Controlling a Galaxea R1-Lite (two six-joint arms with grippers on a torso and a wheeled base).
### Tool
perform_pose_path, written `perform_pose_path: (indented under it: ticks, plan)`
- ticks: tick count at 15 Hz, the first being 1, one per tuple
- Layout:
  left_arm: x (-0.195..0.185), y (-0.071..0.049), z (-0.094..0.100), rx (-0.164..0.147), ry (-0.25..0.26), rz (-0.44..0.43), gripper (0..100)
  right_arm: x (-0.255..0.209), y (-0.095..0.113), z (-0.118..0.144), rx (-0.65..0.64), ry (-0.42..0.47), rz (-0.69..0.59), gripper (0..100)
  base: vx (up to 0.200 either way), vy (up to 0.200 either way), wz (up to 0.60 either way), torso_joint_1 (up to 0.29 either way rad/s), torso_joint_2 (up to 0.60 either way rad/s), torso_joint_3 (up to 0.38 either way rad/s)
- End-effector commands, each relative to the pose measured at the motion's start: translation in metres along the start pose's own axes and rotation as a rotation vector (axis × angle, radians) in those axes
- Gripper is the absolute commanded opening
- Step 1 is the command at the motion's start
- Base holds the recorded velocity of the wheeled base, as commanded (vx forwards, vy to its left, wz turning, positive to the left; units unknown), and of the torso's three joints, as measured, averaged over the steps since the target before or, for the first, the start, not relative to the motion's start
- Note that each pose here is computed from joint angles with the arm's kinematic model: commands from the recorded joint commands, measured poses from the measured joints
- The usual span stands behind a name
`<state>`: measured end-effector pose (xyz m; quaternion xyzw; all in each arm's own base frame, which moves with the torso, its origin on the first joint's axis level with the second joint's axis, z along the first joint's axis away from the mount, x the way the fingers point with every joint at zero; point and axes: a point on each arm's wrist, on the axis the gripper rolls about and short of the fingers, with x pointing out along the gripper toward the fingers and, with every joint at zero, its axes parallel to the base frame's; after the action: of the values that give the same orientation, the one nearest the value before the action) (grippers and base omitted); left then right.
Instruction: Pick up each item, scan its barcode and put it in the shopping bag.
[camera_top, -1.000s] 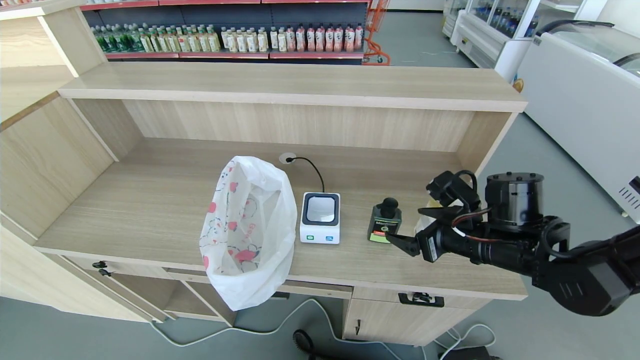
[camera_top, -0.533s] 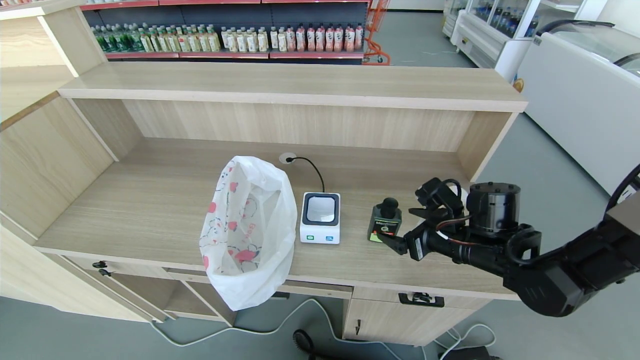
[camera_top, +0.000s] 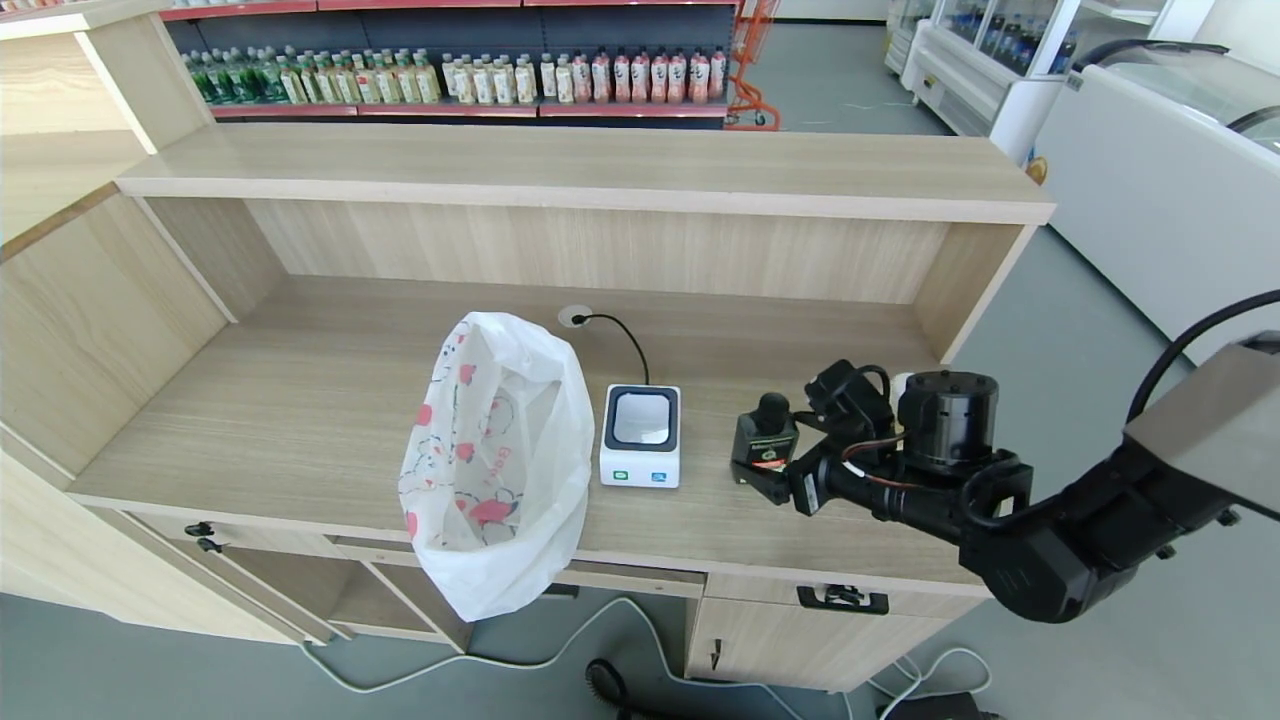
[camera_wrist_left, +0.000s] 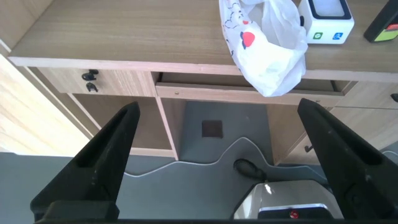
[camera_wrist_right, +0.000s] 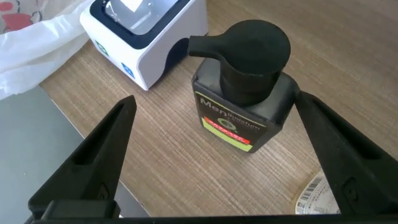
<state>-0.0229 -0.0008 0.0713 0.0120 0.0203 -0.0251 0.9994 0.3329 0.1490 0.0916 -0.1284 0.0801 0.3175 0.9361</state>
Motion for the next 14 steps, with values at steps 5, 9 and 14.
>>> perform_pose_path:
  ticks: [5, 9, 14]
  plan:
    - [0.000, 0.000, 0.000, 0.000, 0.000, -0.001, 100, 0.019, 0.002, -0.007, -0.026, -0.027, 0.005, 100, 0.000, 0.000, 0.00, 0.000, 0.00, 0.000]
    - [0.000, 0.000, 0.000, 0.000, 0.000, -0.001, 100, 0.018, 0.001, -0.004, -0.029, -0.037, 0.001, 100, 0.000, 0.000, 0.00, 0.000, 0.00, 0.000]
    - [0.000, 0.000, 0.000, 0.000, 0.000, -0.001, 100, 0.026, -0.005, 0.010, -0.038, -0.090, -0.015, 100, 0.000, 0.000, 0.00, 0.000, 0.00, 0.000]
